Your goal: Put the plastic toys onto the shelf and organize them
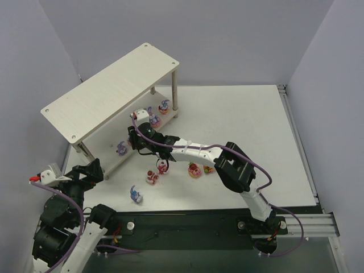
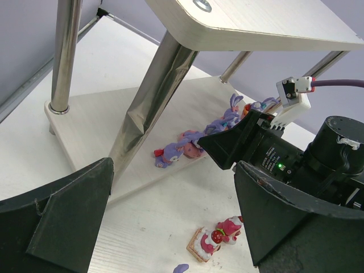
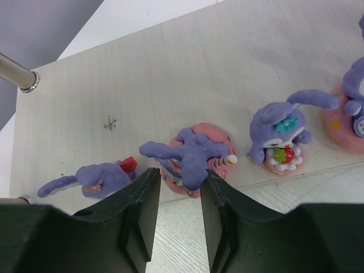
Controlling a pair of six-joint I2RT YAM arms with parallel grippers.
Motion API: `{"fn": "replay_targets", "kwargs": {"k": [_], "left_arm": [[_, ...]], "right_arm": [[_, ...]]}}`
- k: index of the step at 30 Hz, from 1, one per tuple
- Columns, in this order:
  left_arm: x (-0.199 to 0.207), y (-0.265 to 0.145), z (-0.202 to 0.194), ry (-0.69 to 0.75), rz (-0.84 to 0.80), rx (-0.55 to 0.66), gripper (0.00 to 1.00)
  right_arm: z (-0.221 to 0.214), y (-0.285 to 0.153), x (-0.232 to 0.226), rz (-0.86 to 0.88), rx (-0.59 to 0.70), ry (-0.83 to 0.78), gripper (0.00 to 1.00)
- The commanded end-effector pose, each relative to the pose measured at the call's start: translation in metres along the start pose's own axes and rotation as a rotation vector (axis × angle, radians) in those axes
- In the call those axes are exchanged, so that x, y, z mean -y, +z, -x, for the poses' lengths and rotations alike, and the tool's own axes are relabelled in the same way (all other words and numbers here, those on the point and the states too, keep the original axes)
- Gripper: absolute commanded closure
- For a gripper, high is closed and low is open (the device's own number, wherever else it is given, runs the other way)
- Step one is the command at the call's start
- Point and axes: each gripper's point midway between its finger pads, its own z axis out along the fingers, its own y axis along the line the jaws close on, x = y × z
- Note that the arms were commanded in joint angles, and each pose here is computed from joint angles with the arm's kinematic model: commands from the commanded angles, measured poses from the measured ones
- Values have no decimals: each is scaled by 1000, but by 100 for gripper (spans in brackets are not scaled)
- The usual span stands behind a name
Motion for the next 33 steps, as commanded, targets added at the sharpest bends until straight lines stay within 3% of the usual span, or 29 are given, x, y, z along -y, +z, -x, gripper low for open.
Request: {"fn": "replay_targets", "kwargs": {"k": [1,24,33], "left_arm": [[-1,-6,10,-31,-10,37,3],[-1,-5,8,-28,-9,33,3],[1,-5,8,-29,-19,28,3]], "right_arm": [[5,6,-2,17,33,18,66],[37,-38,-4,-13,128,-2,36],[26,-98,-29,49,105,-111,25]]}}
